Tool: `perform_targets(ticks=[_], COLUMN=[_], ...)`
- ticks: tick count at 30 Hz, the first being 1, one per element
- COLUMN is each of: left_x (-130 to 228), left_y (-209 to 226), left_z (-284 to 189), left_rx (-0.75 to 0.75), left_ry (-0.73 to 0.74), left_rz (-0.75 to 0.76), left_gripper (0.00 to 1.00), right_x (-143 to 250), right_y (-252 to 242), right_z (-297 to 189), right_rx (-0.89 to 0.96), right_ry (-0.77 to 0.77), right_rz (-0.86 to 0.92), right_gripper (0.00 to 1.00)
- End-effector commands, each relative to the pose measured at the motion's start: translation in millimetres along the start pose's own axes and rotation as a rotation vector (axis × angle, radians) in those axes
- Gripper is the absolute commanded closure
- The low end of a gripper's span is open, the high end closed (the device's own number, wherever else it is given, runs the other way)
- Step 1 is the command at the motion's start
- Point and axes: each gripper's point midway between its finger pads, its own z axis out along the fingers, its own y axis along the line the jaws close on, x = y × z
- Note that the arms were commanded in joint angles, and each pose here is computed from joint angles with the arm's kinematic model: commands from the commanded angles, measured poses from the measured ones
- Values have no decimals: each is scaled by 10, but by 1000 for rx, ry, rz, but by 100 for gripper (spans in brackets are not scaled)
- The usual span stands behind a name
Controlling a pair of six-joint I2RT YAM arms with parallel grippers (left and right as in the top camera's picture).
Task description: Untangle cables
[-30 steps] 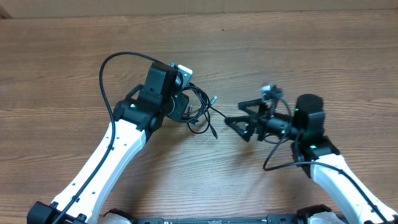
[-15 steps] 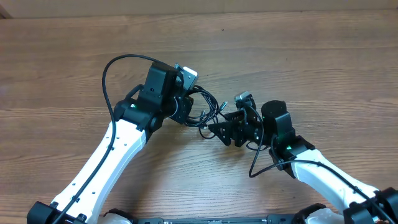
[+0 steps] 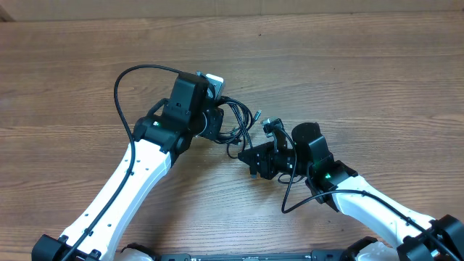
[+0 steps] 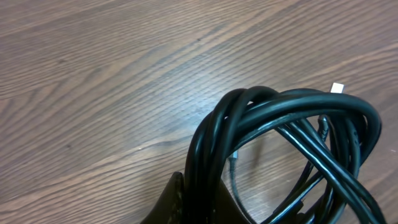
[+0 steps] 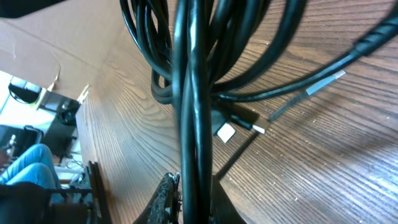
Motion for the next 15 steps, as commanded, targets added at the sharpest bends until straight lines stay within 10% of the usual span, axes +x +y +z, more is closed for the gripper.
perform_targets(ticks=[1, 11, 15], left_x=[-236, -326, -314], left_y=[170, -151, -99], left_z=[-109, -103, -102], left_rx=[-103, -7, -34], left_ry=[-79, -120, -115], left_rz=[-24, 19, 18], left_gripper=[96, 96, 96], right_x=[-150, -273, -196], right_y=[284, 379, 112], right_z=[-120, -223, -213], right_rx=[-78, -84, 54], right_ry=[-38, -87, -87], right_rz=[57, 176, 123], right_gripper=[96, 93, 62])
